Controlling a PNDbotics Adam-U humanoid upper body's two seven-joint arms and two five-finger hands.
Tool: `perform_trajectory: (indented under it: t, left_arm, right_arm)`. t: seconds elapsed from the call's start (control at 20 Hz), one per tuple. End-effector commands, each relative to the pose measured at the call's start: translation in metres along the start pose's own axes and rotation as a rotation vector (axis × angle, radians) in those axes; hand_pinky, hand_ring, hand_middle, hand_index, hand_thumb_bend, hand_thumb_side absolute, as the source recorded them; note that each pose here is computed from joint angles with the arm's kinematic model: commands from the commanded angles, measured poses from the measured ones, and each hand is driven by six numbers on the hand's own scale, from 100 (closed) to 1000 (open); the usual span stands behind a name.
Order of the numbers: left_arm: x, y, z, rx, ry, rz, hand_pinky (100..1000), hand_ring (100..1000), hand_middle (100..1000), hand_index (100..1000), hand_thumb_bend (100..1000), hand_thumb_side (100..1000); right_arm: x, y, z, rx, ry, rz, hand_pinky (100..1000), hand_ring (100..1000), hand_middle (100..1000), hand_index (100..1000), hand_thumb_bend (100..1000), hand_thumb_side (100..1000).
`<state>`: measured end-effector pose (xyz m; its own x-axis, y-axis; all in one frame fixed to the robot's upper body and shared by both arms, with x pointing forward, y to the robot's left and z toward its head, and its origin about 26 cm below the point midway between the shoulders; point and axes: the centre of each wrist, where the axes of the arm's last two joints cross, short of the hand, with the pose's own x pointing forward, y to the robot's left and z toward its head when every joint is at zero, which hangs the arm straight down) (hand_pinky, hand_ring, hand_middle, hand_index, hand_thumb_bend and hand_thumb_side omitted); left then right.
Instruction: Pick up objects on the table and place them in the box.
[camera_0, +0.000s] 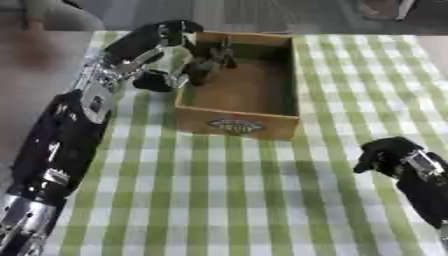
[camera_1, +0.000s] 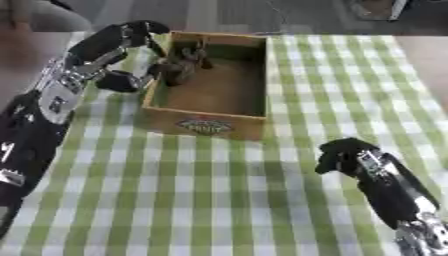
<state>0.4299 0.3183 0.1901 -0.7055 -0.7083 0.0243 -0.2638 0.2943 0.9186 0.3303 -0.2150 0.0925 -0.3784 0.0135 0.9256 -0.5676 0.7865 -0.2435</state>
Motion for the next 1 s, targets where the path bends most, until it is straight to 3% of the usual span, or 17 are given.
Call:
perform_trajectory:
  t: [0.05, 0.25, 0.55, 0.8, 1.0]
  left_arm:
    - [0.008, 0.014, 0.004, 0.117, 0.011, 0.010, 719, 758, 709, 458, 100, 478]
    - [0.021, 0.008, 0.019, 0.208, 0.051, 0.063, 676, 593, 508, 293, 100, 562]
    - [0.042, 0.004, 0.036, 0.331, 0.114, 0.150, 541, 366, 347, 267, 100, 597]
    - [0.059, 0.011, 0.052, 0.399, 0.168, 0.215, 335, 141, 186, 260, 100, 574]
    - [0.070, 0.013, 0.065, 0.451, 0.234, 0.284, 205, 100, 109, 257, 100, 552]
  right_arm:
    - [0.005, -0.005, 0.000, -0.014, -0.010, 0.016, 625, 578, 546, 701, 100, 863]
    - [0.004, -0.005, 0.001, -0.017, -0.007, 0.015, 623, 578, 545, 701, 100, 863]
    - [0.004, -0.006, 0.001, -0.021, -0.007, 0.013, 620, 579, 545, 701, 100, 862]
    - [0.004, -0.006, 0.002, -0.025, -0.009, 0.012, 615, 579, 545, 701, 100, 862]
    - [0.004, -0.007, 0.002, -0.029, -0.007, 0.011, 613, 579, 545, 701, 100, 863]
